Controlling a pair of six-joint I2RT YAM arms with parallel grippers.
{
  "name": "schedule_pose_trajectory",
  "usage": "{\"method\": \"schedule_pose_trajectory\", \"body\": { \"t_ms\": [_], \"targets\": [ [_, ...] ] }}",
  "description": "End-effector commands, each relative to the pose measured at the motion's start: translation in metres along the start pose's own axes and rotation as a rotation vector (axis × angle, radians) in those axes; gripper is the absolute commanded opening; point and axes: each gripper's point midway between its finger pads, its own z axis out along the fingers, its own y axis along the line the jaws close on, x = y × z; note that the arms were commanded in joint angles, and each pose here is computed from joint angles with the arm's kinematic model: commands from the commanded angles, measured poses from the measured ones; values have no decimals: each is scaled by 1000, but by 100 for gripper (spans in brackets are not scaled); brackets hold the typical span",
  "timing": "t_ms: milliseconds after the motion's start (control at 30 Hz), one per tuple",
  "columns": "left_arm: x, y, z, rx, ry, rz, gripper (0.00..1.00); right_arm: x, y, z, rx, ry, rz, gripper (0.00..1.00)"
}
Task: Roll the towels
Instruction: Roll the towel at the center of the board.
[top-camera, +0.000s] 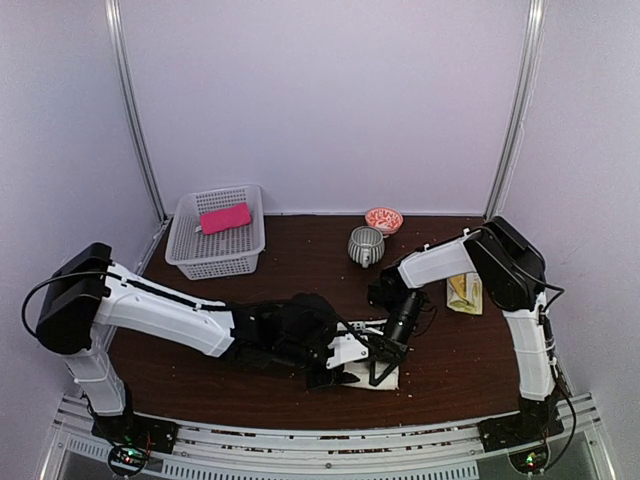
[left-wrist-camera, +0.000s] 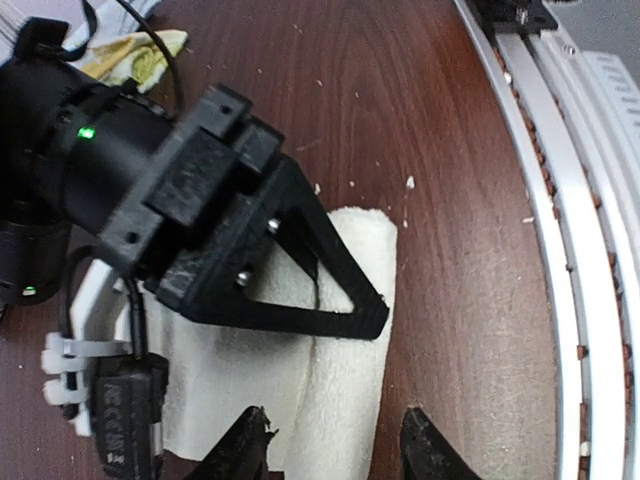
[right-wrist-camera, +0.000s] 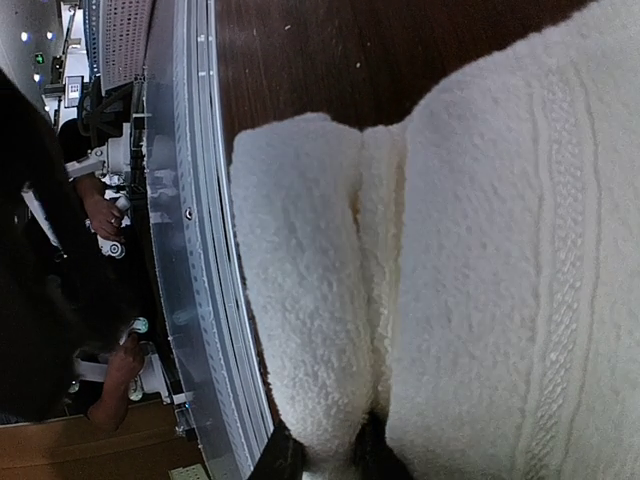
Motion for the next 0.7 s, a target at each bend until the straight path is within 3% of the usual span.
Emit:
{"method": "schedule_pose_trajectory", "body": {
  "t_ms": [0, 233, 433, 667],
  "targets": [
    [9, -2, 22, 9, 70, 127, 44, 26, -33, 14, 95, 132, 13, 10],
    [24, -10, 46, 40, 104, 141, 44, 24, -33, 13, 99, 125, 5, 10],
    [30, -13, 55, 47, 122, 129, 26, 15, -27, 5, 128, 100, -9, 13],
    [37, -17, 53, 65, 154, 91, 8, -5, 35, -38, 102, 38, -173, 36]
  ]
}}
